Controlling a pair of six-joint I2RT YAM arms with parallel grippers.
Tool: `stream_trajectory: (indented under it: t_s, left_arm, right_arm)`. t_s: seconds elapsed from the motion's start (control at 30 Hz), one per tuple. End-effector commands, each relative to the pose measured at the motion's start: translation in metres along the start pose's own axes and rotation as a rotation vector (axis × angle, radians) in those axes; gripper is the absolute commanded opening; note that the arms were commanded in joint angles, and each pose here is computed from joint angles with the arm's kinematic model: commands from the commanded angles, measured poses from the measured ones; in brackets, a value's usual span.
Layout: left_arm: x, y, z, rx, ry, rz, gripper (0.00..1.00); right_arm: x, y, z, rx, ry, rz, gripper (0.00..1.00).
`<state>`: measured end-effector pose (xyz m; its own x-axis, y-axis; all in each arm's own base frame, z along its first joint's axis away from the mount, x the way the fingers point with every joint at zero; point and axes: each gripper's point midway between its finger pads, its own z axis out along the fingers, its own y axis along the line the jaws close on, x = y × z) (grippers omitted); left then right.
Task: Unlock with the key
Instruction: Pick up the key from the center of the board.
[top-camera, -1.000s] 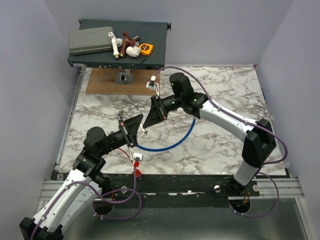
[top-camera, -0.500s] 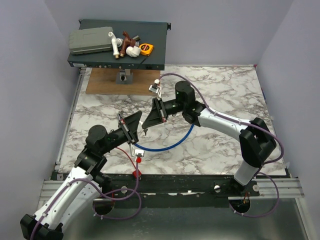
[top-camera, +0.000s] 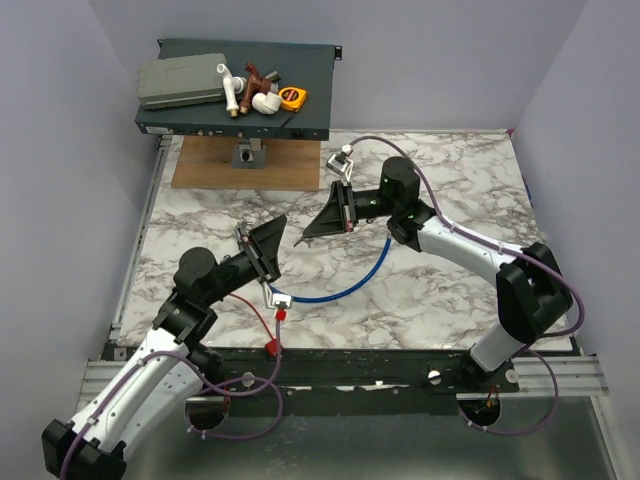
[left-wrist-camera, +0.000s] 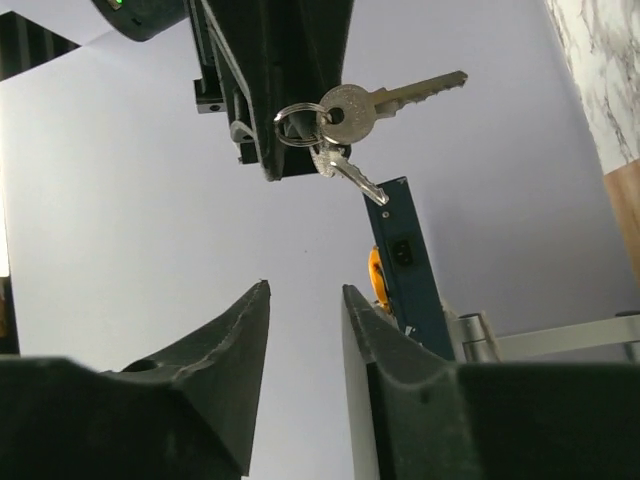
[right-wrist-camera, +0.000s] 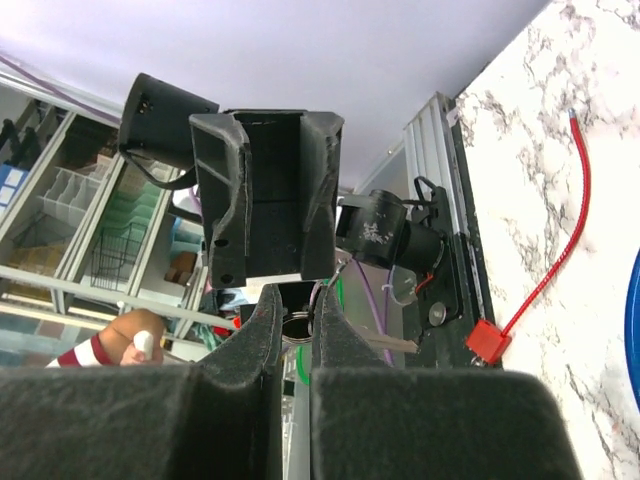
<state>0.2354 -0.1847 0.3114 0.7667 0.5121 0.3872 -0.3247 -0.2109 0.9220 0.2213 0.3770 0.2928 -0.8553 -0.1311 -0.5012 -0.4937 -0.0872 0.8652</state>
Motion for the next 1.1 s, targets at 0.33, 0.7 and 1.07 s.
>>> stream_trajectory:
  t_s: [0.33,0.7,1.07]
  left_arm:
    - [-0.022,-0.029,-0.013,0.18,-0.043,-0.577,0.59]
    - [-0.026,-0.027,-0.002,-0.033,0.039,-0.543,0.99]
    - [0.015,0.002,0.007,-0.16,0.208,-0.516,0.98]
  right_arm:
    - [-0.008,-0.021,-0.011,0.256,-0.032,-0.139,0.01]
    - [-0.038,0.006,-0.005,0.17,-0.185,-0.121,0.01]
    - [-0.045,0.018,-0.002,0.152,-0.233,-0.096,0.01]
